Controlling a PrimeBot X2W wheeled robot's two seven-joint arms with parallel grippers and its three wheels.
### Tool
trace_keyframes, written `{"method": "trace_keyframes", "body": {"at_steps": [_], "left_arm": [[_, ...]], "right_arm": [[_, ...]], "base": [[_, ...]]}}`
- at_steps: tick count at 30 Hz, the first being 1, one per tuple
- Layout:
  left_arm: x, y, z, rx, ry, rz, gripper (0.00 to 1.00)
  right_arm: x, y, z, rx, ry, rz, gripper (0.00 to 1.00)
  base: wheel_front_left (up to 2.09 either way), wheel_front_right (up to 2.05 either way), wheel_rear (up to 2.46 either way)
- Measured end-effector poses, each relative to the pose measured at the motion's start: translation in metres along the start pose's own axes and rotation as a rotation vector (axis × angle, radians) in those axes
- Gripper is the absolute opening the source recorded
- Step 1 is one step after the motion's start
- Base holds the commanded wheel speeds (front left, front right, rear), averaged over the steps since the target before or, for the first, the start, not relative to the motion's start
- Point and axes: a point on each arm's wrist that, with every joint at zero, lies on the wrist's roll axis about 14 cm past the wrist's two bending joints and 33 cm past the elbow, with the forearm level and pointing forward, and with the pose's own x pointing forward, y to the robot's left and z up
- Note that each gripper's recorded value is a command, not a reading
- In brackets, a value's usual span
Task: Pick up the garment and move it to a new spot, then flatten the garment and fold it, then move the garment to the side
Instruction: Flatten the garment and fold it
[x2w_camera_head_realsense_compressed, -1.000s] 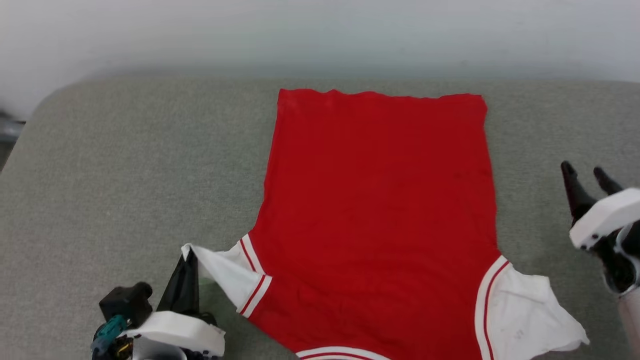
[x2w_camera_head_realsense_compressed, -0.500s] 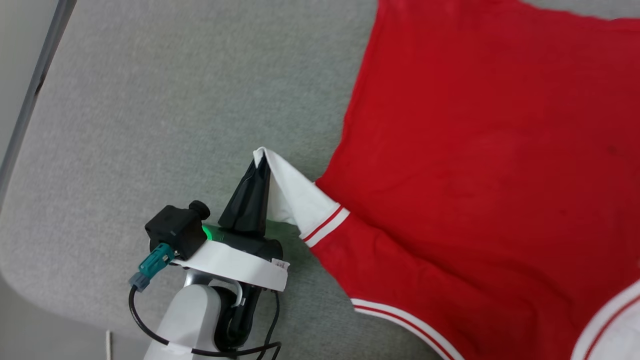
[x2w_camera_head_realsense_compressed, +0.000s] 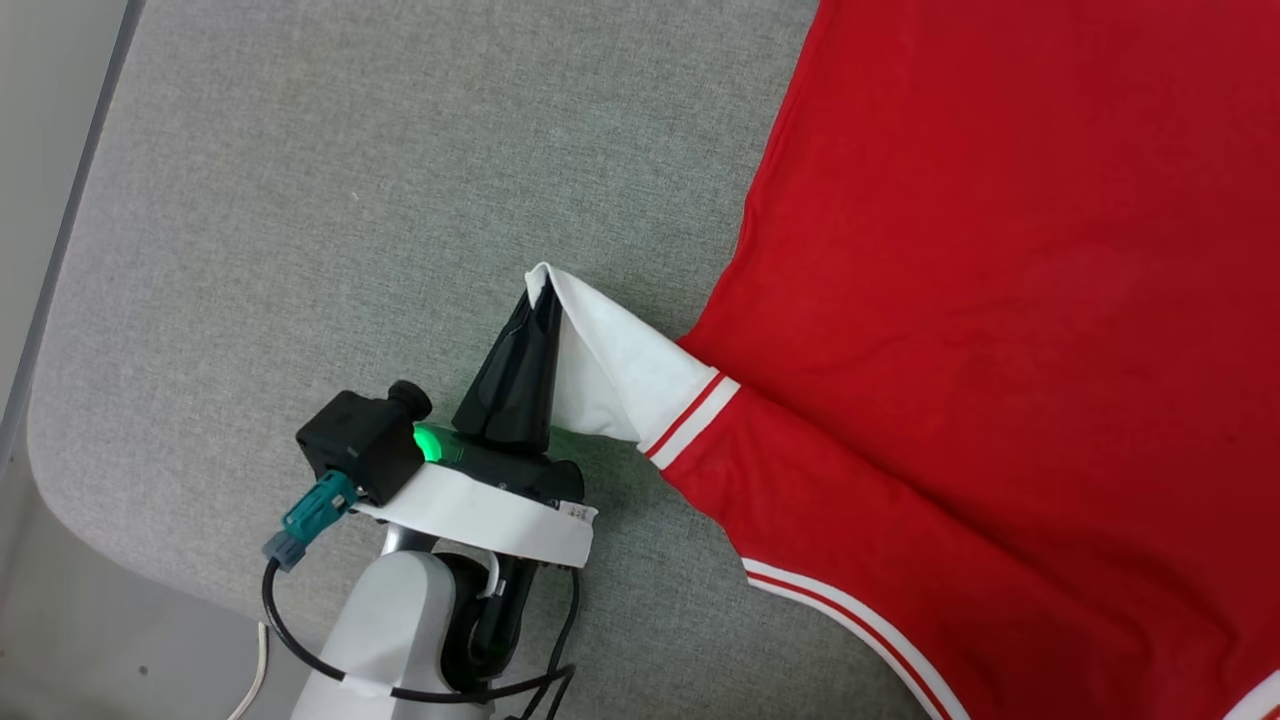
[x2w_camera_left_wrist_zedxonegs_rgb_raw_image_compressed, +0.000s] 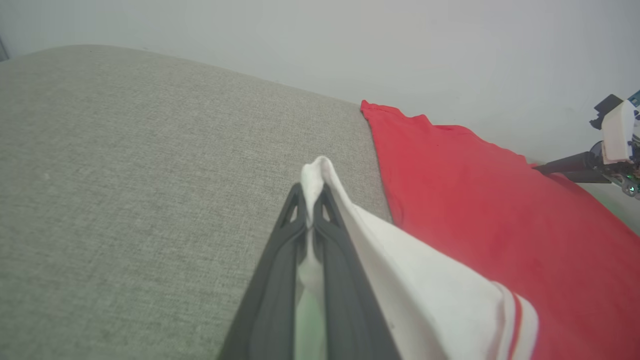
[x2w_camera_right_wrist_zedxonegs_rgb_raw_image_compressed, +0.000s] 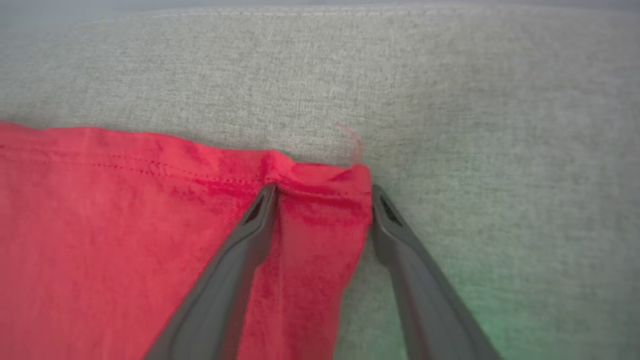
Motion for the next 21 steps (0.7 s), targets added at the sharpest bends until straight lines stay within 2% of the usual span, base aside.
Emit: {"method": "trace_keyframes", "body": {"at_steps": [5,8,14,21], "left_arm": [[-0.002,-0.003,0.001,-0.001,-0.001,-0.007,0.00],[-0.006,-0.004,0.003,-0.001,-0.002,-0.010,0.00],[-0.021,-0.005,0.006,-0.011,-0.005,0.002,0.00],[-0.038,-0.008,0.007,-0.005,-0.006,-0.001,0.00]], "right_arm": [[-0.011,0.001,-0.011,0.003,0.070,0.007,0.00],[-0.022,-0.002,-0.010,-0.002,0.055,-0.003,0.00],[-0.059,-0.013,-0.003,-0.058,-0.013,-0.054,0.00],[-0.126,-0.038,0.005,-0.089,-0.156,-0.108,0.00]], "base": [[0.00,0.00,0.00],[0.00,0.00,0.00],[0.00,0.00,0.00],[0.00,0.00,0.00]]}}
